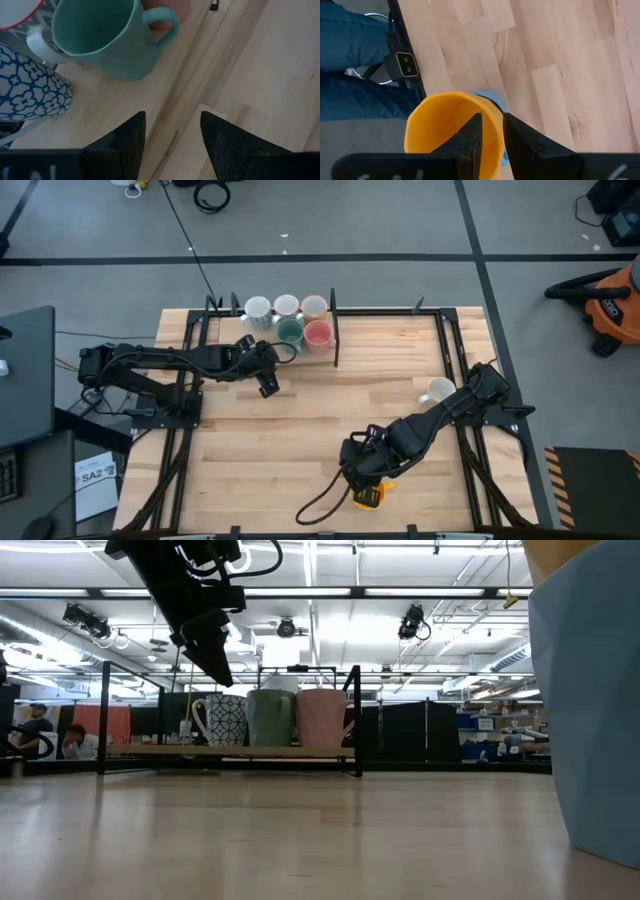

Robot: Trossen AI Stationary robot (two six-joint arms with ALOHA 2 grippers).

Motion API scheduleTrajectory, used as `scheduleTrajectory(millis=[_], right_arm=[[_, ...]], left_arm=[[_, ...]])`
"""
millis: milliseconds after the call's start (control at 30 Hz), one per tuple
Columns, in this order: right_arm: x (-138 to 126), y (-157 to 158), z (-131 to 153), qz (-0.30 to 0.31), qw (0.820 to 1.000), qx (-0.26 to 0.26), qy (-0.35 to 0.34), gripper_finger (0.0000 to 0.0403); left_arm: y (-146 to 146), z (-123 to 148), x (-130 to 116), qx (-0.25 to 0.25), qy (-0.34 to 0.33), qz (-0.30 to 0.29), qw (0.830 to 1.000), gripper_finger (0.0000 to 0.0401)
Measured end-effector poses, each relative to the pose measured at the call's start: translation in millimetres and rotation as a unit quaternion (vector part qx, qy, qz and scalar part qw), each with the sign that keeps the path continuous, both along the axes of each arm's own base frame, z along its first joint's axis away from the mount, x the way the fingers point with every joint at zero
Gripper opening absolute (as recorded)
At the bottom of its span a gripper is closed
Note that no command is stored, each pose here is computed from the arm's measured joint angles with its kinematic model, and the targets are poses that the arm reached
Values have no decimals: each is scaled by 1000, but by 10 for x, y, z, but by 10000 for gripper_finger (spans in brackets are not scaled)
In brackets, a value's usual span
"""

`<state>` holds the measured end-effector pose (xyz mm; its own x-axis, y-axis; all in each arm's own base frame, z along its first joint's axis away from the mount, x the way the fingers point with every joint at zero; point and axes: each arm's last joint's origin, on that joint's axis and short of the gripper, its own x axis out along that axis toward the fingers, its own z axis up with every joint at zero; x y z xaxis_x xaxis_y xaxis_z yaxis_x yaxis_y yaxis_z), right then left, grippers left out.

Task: Place coffee mugs
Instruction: Put the yellow mug on the shelf

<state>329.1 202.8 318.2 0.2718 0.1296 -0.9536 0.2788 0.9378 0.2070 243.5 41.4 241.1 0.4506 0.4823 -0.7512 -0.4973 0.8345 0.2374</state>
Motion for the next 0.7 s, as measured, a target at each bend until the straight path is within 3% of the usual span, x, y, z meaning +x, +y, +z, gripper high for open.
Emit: scheduleTrajectory(millis=[700], right_arm=[[-52, 38, -10, 24, 1000, -13, 8, 83]], left_arm=[[0, 0, 0, 0, 0, 0, 1000, 197]])
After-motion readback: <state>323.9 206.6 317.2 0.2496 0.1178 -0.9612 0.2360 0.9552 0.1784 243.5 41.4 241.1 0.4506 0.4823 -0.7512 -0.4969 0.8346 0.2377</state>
